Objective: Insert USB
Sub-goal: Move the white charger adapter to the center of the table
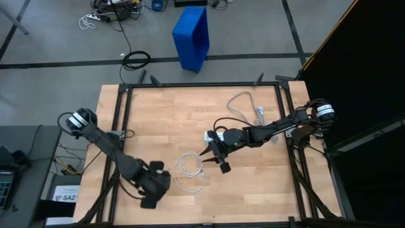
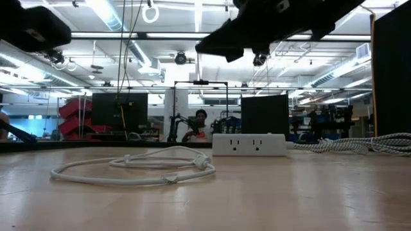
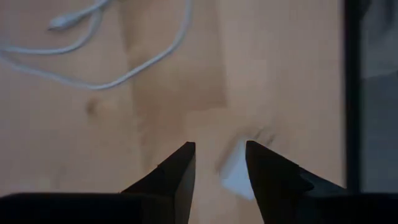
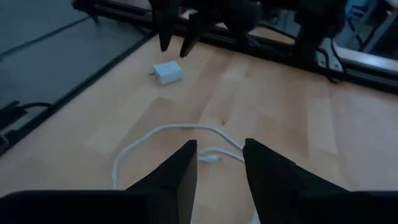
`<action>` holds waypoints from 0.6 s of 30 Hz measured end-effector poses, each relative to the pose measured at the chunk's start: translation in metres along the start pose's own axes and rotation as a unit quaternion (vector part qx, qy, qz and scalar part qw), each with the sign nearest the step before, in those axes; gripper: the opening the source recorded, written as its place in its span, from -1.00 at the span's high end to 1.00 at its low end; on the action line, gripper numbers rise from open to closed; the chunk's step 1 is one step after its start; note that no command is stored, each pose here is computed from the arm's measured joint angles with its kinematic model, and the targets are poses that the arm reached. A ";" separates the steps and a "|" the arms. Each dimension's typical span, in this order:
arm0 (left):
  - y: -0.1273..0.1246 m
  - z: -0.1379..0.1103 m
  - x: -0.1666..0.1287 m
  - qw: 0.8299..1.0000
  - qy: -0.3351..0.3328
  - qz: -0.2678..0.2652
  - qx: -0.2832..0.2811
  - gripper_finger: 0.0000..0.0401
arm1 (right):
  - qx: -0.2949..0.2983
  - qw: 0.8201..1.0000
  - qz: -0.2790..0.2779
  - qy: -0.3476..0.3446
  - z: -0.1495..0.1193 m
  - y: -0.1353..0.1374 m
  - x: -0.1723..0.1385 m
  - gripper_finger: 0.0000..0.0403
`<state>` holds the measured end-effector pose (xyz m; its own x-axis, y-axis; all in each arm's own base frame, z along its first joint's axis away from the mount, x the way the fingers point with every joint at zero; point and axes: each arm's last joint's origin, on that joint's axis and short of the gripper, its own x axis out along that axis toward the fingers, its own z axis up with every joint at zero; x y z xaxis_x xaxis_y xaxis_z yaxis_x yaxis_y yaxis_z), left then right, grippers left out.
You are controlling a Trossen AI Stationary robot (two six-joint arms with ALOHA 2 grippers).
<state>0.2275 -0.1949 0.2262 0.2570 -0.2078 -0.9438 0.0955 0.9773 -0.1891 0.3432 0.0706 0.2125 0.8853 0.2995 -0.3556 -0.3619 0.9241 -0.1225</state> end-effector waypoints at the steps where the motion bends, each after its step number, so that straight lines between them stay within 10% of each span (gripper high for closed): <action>1: -0.003 0.001 0.003 1.000 0.005 -0.001 -0.002 0.23 | -0.004 1.000 0.003 -0.004 0.001 0.003 0.000 0.47; 10: -0.018 -0.022 0.031 0.992 0.124 0.027 -0.029 -0.30 | -0.015 1.000 0.016 -0.014 0.004 0.013 0.001 0.48; 18: -0.038 -0.038 0.054 0.989 0.126 0.049 0.067 -0.41 | -0.013 1.000 0.015 -0.018 0.005 0.013 0.001 0.48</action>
<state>0.2014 -0.2417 0.1726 0.0246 -0.0797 -0.9965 0.2133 0.9743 -0.0726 0.3411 0.0843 0.2154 0.8836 0.3361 -0.3260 -0.3958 0.9082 -0.1362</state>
